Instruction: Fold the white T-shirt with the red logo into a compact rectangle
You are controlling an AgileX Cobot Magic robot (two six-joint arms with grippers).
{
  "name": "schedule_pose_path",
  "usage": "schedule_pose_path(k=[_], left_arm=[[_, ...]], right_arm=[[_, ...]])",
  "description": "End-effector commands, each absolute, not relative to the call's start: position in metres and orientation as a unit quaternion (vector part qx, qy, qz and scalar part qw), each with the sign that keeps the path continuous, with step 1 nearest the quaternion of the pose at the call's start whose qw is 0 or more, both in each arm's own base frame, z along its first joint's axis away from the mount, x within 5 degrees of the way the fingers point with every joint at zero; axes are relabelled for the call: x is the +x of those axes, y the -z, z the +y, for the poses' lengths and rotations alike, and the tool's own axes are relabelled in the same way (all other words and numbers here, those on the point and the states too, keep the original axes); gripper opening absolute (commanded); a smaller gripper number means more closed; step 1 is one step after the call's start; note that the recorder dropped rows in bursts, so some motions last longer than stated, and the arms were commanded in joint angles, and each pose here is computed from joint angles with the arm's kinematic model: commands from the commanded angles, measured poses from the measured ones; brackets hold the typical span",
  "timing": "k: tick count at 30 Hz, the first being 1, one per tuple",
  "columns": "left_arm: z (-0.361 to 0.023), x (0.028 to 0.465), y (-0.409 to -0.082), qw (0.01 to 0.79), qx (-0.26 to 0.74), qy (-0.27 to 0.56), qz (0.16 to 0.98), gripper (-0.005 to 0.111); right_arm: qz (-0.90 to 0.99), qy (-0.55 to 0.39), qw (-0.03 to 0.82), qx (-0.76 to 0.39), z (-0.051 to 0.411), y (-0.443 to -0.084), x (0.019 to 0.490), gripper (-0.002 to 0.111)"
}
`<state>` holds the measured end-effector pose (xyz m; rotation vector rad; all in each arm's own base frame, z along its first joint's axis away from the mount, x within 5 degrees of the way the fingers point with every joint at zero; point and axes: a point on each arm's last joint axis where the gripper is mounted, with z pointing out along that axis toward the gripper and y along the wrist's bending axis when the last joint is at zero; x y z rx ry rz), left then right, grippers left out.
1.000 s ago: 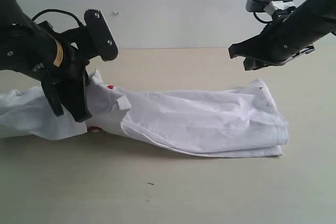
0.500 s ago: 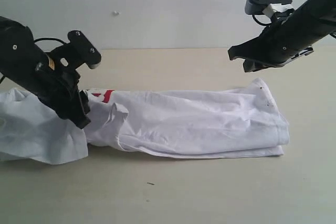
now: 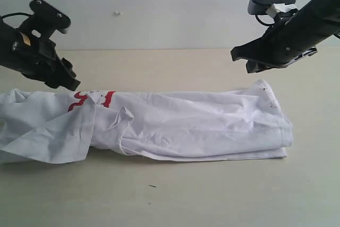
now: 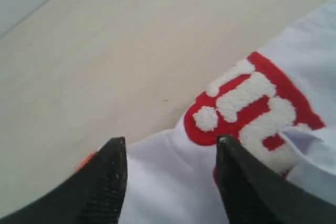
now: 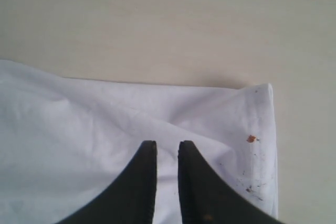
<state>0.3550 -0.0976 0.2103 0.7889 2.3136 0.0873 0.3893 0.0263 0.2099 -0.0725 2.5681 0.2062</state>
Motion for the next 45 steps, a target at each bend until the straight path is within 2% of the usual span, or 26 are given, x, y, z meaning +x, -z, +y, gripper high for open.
schedule_pose_path(k=[1,7,9,12,14,15,17,18,21,22,25,29,35,38,43,45], left_arm=[[-0.09,0.356,-0.216,0.349,0.263,-0.024,0.899,0.045],[-0.098,0.334,-0.255,0.367,0.266,-0.009,0.891,0.004],[-0.102,0.322,-0.27,0.368,0.263,0.004,0.892,0.0],[-0.112,0.297,-0.29,0.352,0.231,0.073,0.904,0.0],[-0.123,0.275,-0.295,0.302,0.279,0.111,0.905,0.0],[-0.128,0.265,-0.293,0.271,0.307,0.125,0.903,0.002],[-0.139,0.249,-0.287,0.234,0.326,0.157,0.902,0.017],[-0.144,0.242,-0.282,0.223,0.335,0.16,0.901,0.026],[-0.149,0.221,-0.248,0.175,0.347,0.126,0.913,0.068],[-0.148,0.215,-0.234,0.159,0.339,0.11,0.921,0.073],[-0.146,0.2,-0.203,0.155,0.348,0.043,0.924,0.073],[-0.152,0.198,-0.191,0.203,0.38,-0.029,0.902,0.072],[-0.142,0.213,-0.161,0.236,0.456,-0.203,0.833,0.072],[-0.142,0.216,-0.149,0.231,0.485,-0.225,0.813,0.072],[-0.15,0.213,-0.131,0.22,0.514,-0.18,0.809,0.072],[-0.15,0.214,-0.127,0.213,0.526,-0.188,0.802,0.072]], right_arm=[[0.955,-0.074,0.284,-0.032,0.026,-0.213,0.39,0.017],[0.956,-0.075,0.283,-0.032,0.026,-0.213,0.39,0.017],[0.956,-0.075,0.282,-0.032,0.026,-0.213,0.39,0.017],[0.956,-0.075,0.282,-0.032,0.026,-0.213,0.39,0.017],[0.956,-0.075,0.282,-0.031,0.026,-0.213,0.39,0.017],[0.956,-0.076,0.281,-0.029,0.026,-0.213,0.39,0.017],[0.957,-0.082,0.278,-0.023,0.027,-0.213,0.389,0.017],[0.957,-0.09,0.276,-0.016,0.028,-0.213,0.389,0.017],[0.957,-0.103,0.272,-0.009,0.03,-0.213,0.388,0.017],[0.957,-0.103,0.271,-0.009,0.03,-0.213,0.388,0.017],[0.957,-0.103,0.271,-0.009,0.03,-0.213,0.388,0.017],[0.957,-0.105,0.269,-0.008,0.03,-0.213,0.388,0.017],[0.96,-0.108,0.256,-0.011,0.031,-0.212,0.386,0.017],[0.961,-0.108,0.255,-0.011,0.031,-0.212,0.385,0.017],[0.959,-0.107,0.262,-0.01,0.031,-0.212,0.387,0.017],[0.958,-0.106,0.265,-0.009,0.031,-0.213,0.387,0.017]])
